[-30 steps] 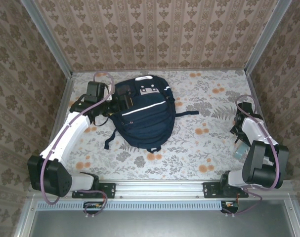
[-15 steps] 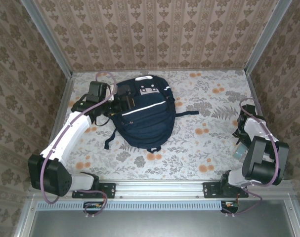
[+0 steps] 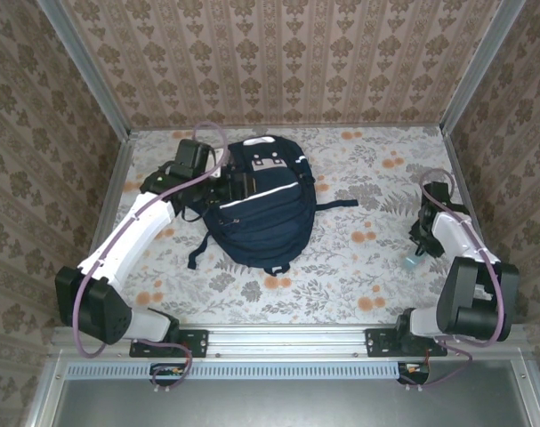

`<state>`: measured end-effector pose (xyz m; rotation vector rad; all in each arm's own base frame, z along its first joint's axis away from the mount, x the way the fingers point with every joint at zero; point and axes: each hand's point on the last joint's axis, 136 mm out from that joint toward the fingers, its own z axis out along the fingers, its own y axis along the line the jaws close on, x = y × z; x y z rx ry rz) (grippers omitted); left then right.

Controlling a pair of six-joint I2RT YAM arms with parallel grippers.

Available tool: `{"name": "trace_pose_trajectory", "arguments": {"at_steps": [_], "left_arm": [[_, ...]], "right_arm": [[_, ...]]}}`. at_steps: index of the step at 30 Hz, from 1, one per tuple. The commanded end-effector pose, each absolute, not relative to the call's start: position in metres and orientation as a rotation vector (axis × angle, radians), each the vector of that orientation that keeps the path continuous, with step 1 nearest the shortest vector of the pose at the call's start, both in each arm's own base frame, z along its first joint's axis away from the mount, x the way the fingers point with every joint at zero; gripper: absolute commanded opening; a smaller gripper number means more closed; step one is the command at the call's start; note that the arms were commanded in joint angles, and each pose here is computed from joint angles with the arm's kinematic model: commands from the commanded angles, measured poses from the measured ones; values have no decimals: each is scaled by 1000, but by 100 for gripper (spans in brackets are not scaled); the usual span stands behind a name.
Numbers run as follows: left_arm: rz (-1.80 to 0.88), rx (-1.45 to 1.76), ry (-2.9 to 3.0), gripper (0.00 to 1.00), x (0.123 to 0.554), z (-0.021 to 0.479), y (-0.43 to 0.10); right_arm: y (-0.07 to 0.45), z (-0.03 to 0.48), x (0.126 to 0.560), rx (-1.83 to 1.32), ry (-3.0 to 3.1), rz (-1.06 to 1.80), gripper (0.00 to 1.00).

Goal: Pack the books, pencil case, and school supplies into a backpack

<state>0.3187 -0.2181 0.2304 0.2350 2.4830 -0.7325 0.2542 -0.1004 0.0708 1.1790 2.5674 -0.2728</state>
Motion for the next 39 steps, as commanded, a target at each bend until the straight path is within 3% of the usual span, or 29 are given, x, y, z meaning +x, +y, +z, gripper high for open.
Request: {"name": "trace_pose_trajectory", "arguments": {"at_steps": [1,8,16,21,27,33,39], "left_arm": [[-631,462,2468,90,311,232,-235],[-379,895,2434,84,298,212,-273],[-150,1204,2459,79,303,174,-285],[3,1180,2499,67,322,165,-274],[-47,1071,2509,52,337,178,-269],[-206,1050,2523,49,336,187,-268],[-173,1006,2516,23,346,190,-261]], "right_arm": [[-55,104,291,1041,2534,27,34],[44,141,330,742,2529,514,34],[85,164,333,581,2506,759,35],[92,167,332,560,2495,808,35],[99,171,332,547,2481,854,35],[110,177,334,526,2463,923,35],[135,193,337,483,2410,1077,35]]}}
